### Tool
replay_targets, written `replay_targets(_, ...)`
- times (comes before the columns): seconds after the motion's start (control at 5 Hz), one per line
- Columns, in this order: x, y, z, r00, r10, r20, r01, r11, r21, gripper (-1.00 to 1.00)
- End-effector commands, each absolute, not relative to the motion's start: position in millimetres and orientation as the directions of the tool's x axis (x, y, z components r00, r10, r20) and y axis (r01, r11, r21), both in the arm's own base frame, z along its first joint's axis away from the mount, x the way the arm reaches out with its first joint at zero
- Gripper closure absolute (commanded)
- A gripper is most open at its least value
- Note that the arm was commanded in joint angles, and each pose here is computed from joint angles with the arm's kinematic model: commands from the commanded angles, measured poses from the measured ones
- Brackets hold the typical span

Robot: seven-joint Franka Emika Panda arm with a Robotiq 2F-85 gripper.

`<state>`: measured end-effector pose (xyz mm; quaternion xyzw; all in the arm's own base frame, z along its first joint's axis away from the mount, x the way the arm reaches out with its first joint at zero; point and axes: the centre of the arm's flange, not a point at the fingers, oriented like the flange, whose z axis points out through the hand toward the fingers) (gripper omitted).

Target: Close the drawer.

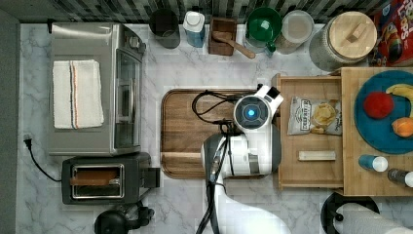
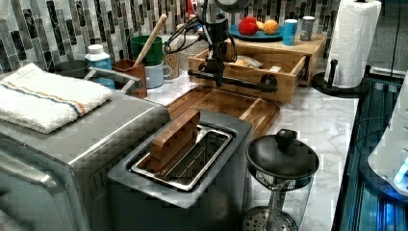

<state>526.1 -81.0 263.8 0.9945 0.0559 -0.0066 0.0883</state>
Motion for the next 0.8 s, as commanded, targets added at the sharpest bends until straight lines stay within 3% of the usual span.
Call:
replay_targets(0.2,512,-231,278,0.987,0.161,0.006,0.157,-0.970,0.186,1.00)
replay_targets(0.8,499,-368,291,0.982,0.191,0.012,0.185,-0.964,0.192,1.00)
